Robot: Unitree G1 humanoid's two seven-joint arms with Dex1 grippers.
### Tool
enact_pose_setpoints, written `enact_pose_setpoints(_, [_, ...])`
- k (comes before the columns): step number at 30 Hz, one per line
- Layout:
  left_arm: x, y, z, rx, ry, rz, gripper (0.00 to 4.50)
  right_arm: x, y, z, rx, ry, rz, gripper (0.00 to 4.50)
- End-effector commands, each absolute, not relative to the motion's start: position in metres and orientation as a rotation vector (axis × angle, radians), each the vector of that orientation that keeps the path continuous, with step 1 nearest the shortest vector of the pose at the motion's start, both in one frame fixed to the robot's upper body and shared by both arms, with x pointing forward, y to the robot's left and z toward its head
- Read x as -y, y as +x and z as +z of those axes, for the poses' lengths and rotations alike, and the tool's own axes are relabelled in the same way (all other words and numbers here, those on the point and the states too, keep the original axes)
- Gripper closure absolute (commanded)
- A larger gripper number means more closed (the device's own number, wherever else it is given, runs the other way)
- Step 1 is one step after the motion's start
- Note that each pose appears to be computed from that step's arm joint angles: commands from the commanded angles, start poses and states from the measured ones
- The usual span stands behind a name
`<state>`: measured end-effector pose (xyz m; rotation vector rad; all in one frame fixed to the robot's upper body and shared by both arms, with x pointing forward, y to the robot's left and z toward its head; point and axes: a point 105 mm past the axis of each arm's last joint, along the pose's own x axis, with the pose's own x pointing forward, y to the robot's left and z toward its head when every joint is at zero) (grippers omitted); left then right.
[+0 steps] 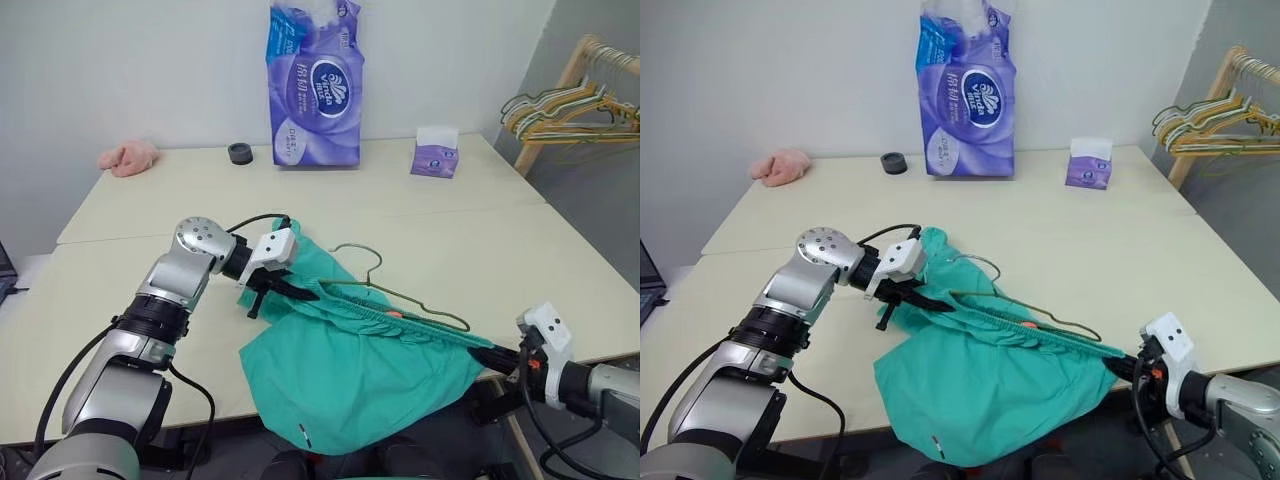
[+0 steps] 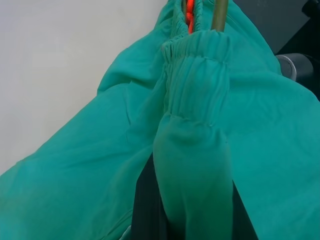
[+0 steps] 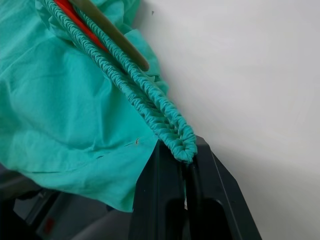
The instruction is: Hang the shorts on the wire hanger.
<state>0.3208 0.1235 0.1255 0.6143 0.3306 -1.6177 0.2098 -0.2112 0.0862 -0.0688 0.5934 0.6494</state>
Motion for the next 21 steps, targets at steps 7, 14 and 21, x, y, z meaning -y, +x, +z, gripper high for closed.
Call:
enact_pose_setpoints(7, [-0.144, 0.334, 0.129, -0.332, 0.765, -1.529, 4.5, 0.241, 0.223, 0.126, -0.516, -0.259, 0.58, 4.47])
enact_pose_setpoints(14, [-0.13, 0.341, 0.141, -0.215, 0.709, -1.503, 4.5, 0.253, 0.208, 0.086, -0.665, -0.467, 0.624, 4.47])
enact_pose_setpoints(21, [-0.131, 0.336, 0.14, -0.234, 0.723, -1.531, 4.5, 0.245, 0.229, 0.079, -0.591, -0.525, 0.622, 4.47])
